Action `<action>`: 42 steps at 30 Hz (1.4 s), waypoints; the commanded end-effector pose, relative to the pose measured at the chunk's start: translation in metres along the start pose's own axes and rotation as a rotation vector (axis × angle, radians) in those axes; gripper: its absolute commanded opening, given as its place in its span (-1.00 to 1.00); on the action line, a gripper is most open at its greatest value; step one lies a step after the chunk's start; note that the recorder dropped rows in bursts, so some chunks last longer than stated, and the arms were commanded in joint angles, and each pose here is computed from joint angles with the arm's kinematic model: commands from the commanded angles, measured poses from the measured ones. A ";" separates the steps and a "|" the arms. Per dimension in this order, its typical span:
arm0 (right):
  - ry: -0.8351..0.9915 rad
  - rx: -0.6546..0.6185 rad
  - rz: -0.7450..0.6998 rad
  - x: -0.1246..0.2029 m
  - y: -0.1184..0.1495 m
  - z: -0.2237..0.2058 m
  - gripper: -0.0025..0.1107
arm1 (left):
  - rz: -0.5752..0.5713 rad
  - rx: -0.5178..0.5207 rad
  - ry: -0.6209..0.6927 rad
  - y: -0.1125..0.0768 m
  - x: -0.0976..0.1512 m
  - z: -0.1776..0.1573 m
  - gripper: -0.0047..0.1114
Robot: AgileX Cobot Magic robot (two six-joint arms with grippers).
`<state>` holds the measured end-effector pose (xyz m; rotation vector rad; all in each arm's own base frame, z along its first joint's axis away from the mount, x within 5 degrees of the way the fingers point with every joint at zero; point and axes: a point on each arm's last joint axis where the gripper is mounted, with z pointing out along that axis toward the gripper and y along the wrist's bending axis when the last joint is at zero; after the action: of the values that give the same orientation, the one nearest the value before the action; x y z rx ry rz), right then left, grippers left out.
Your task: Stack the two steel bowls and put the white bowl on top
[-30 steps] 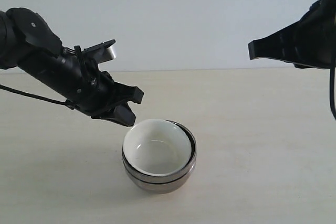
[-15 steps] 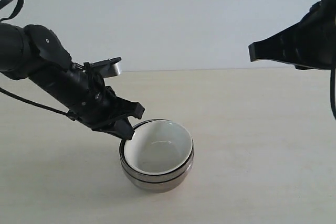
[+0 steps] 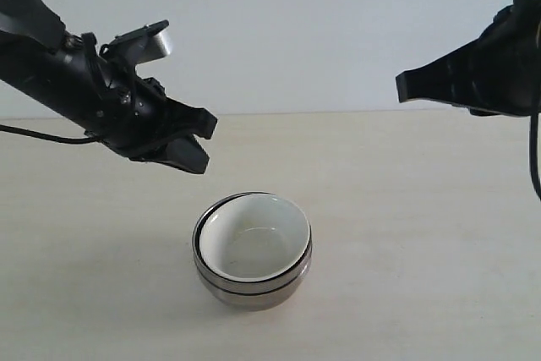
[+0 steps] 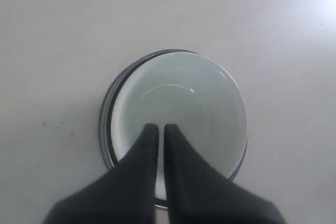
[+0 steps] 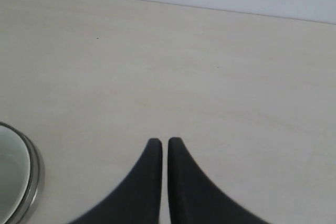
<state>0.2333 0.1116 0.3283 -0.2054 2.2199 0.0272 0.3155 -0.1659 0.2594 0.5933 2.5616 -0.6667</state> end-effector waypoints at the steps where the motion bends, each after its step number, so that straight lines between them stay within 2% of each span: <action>1: 0.005 -0.072 -0.025 0.017 0.006 0.008 -0.96 | 0.025 0.017 -0.004 -0.010 0.000 -0.018 -0.85; 4: 0.019 -0.091 -0.016 0.030 0.007 0.015 -0.96 | 0.062 0.005 -0.014 -0.016 0.003 -0.033 -0.85; 8: 0.016 -0.089 0.003 0.031 0.006 0.012 -0.96 | 0.044 -0.021 -0.138 -0.024 0.009 -0.061 -0.85; 13: -0.157 -0.216 0.124 0.021 0.006 -0.014 -0.96 | 0.069 -0.027 -0.296 -0.040 0.037 -0.108 -0.85; 16: -0.238 -0.280 0.161 0.022 0.004 -0.030 -0.96 | 0.066 -0.030 -0.403 -0.047 0.060 -0.130 -0.85; 17: -0.263 -0.293 0.170 0.026 0.000 -0.039 -0.96 | 0.060 -0.033 -0.481 -0.050 0.080 -0.143 -0.85; 20: -0.288 -0.303 0.175 0.037 -0.006 -0.050 -0.96 | 0.053 -0.030 -0.579 -0.052 0.109 -0.156 -0.85; 24: -0.332 -0.331 0.180 0.057 -0.014 -0.064 -0.96 | 0.032 -0.025 -0.698 -0.051 0.147 -0.166 -0.85; 25: -0.347 -0.335 0.181 0.067 -0.018 -0.069 -0.96 | 0.017 -0.024 -0.765 -0.050 0.164 -0.169 -0.85; 28: -0.344 -0.314 0.188 0.084 -0.027 -0.076 -0.96 | -0.032 -0.010 -0.878 -0.044 0.192 -0.168 -0.85; 32: -0.298 -0.264 0.205 0.093 -0.033 -0.077 -0.96 | -0.028 0.024 -0.868 -0.043 0.219 -0.160 -0.85; 42: -0.296 -0.264 0.205 0.093 -0.033 -0.077 -0.96 | -0.021 0.030 -0.879 -0.044 0.222 -0.161 -0.85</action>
<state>0.1234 0.0597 0.3044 -0.1096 1.9284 0.4359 0.0657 -0.0492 0.2940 0.2035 1.7346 -0.7446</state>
